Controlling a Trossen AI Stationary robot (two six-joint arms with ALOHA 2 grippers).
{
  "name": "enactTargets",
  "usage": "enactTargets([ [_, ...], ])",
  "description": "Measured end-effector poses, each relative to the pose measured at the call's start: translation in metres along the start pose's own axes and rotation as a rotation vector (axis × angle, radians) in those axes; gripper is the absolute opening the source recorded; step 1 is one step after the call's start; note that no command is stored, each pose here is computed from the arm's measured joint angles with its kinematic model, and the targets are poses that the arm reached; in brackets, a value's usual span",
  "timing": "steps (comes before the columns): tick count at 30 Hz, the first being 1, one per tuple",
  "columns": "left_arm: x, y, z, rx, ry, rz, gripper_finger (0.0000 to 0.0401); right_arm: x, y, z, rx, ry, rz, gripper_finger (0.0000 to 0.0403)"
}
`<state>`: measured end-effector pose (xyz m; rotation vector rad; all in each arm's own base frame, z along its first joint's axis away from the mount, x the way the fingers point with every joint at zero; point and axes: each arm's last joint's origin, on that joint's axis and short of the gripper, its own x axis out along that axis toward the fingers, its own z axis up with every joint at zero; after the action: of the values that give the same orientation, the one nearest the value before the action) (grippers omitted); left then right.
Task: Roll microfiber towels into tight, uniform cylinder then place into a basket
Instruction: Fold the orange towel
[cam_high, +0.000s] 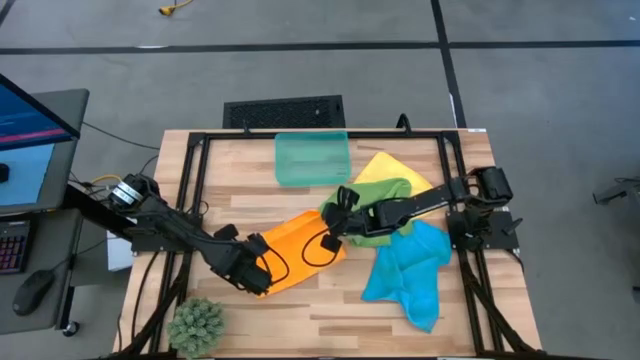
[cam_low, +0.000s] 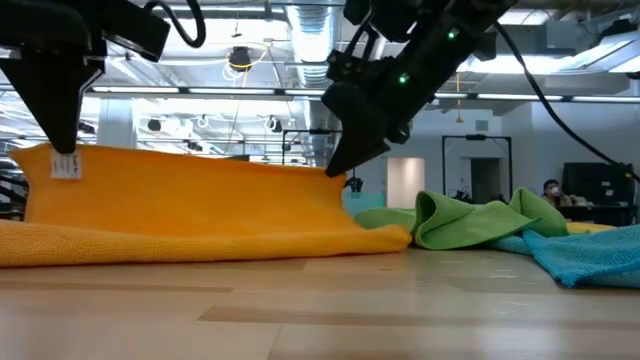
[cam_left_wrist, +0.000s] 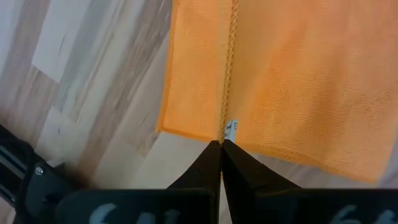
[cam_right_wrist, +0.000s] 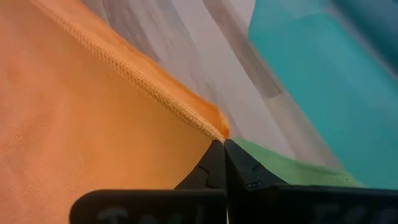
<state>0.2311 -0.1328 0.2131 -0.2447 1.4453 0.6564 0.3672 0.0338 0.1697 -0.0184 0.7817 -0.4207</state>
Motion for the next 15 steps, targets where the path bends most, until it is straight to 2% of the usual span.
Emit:
enactTargets([
  [15, 0.0078, 0.0032, 0.0001, 0.007, -0.005, 0.028, 0.0000, 0.0037, -0.0070, 0.0031, 0.022, -0.011, -0.012, 0.0007],
])
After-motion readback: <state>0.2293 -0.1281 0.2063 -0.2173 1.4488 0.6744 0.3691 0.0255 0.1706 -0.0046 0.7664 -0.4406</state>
